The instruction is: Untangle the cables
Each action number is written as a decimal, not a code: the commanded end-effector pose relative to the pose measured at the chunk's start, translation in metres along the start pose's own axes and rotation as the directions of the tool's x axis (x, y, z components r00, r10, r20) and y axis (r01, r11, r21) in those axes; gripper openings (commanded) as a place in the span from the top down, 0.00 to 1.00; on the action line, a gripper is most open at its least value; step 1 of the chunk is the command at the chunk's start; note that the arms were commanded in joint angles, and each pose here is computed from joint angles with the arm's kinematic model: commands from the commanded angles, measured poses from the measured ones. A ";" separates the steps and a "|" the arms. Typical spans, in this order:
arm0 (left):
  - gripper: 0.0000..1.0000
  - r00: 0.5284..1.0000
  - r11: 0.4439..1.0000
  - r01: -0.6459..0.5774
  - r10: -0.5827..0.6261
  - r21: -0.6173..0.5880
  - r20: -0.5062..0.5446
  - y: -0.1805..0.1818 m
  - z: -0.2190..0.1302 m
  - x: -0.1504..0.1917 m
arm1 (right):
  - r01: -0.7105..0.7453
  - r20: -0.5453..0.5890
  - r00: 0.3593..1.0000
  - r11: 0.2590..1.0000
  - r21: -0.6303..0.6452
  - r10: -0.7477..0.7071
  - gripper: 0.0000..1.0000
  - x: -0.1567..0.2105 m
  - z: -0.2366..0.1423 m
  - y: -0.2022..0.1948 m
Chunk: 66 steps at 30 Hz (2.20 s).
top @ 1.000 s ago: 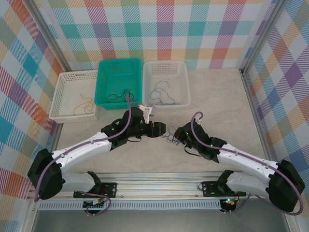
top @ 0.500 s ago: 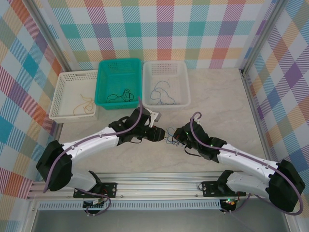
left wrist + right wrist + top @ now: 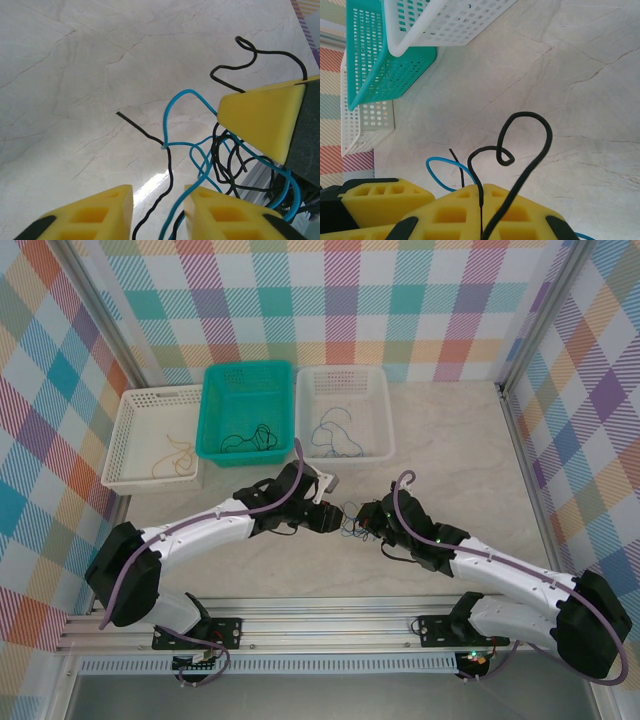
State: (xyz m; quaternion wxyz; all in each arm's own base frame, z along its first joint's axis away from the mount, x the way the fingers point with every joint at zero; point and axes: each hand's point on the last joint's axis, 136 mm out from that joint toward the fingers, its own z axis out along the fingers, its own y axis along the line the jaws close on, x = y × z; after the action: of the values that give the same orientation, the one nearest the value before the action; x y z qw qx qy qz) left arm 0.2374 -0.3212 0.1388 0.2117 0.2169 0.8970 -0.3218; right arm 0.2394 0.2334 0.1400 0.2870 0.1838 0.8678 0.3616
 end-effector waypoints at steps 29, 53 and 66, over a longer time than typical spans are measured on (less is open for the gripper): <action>1.00 0.956 0.981 0.166 -0.134 -0.103 0.262 0.017 -0.029 -0.033 | -0.011 -0.063 0.998 0.984 0.175 0.023 1.00 0.020 0.010 -0.046; 1.00 0.926 0.991 0.130 -0.136 0.043 0.351 0.005 -0.041 -0.025 | 0.617 -0.156 0.776 0.787 -0.019 -0.611 0.01 0.021 0.008 -0.008; 1.00 0.918 0.988 0.103 -0.139 0.115 0.371 -0.008 -0.046 -0.029 | 0.380 -0.181 0.888 0.897 -0.227 -0.422 0.33 0.026 0.026 0.022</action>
State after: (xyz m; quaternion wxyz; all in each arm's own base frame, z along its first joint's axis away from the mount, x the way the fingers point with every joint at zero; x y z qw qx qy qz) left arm 0.2495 -0.2979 0.1818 0.3418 0.0927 0.8488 -0.3926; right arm 0.2343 0.2598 0.1213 0.2736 -0.0820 0.8924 0.3494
